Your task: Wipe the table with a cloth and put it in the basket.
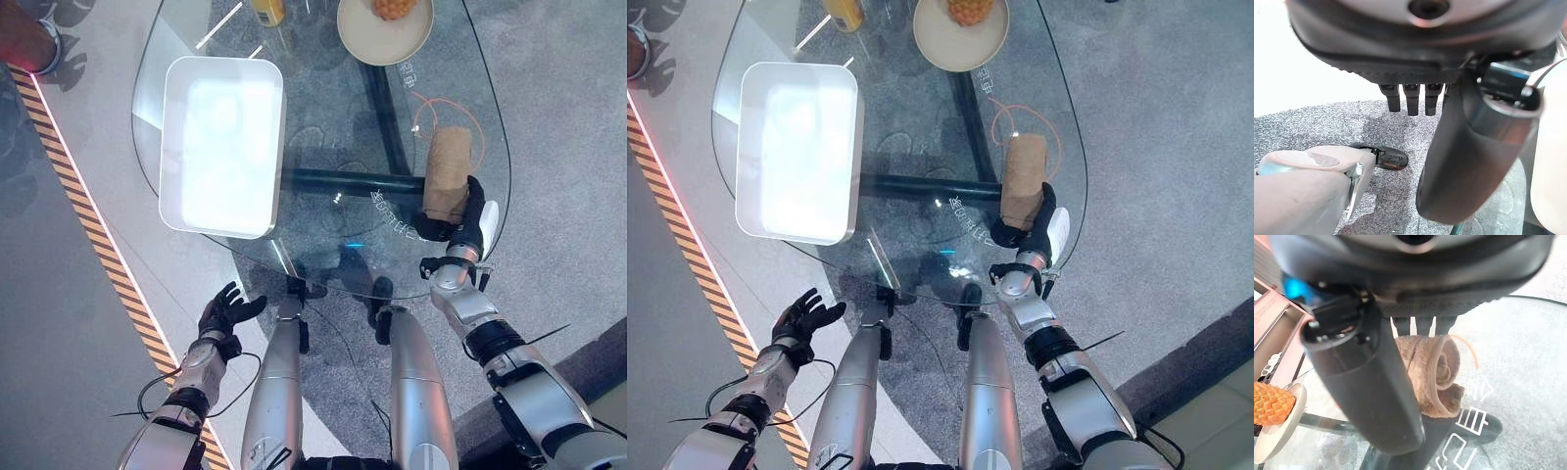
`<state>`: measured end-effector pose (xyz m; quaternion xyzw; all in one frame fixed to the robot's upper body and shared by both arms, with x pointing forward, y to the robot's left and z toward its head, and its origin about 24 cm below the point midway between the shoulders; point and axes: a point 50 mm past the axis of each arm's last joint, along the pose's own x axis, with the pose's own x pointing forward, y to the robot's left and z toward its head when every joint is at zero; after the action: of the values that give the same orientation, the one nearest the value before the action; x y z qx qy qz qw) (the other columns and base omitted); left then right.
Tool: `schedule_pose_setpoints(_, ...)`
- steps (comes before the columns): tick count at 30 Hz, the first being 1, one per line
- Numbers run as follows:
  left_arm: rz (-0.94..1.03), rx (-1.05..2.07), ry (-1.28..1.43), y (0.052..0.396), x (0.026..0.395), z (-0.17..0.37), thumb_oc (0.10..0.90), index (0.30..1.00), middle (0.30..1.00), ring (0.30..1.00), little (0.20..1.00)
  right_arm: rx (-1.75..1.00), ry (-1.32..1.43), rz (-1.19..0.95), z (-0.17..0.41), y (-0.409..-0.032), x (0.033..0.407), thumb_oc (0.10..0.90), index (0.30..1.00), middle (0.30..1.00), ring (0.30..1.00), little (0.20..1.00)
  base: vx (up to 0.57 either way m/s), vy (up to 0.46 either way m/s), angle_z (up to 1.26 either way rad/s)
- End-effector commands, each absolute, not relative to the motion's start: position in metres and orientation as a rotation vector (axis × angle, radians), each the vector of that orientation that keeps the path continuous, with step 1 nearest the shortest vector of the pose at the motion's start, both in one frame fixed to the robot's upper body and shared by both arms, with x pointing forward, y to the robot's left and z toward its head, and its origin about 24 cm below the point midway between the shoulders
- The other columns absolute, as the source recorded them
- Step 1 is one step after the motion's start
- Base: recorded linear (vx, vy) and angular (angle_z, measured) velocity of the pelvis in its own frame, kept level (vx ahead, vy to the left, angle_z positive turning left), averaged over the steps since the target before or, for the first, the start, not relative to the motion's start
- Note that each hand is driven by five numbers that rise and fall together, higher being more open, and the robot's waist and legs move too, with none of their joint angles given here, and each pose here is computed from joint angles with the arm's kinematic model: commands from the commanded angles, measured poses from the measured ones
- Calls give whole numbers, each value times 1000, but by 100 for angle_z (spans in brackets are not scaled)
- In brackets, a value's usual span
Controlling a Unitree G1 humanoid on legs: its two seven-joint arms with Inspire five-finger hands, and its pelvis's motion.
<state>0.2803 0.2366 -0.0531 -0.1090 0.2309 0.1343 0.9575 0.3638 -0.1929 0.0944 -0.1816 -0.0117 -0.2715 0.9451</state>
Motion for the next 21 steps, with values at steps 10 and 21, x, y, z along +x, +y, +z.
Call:
schedule_pose_setpoints(10,300,-221,465,232,282,-53,800,900,900,900,900,-475,-79,-573,110,-200,371,100,300,300,300,200,0,0,0)
schedule_pose_setpoints(21,295,-225,459,231,284,-51,800,900,900,900,900,-486,-98,-590,116,-203,373,100,300,300,300,200,0,2,1)
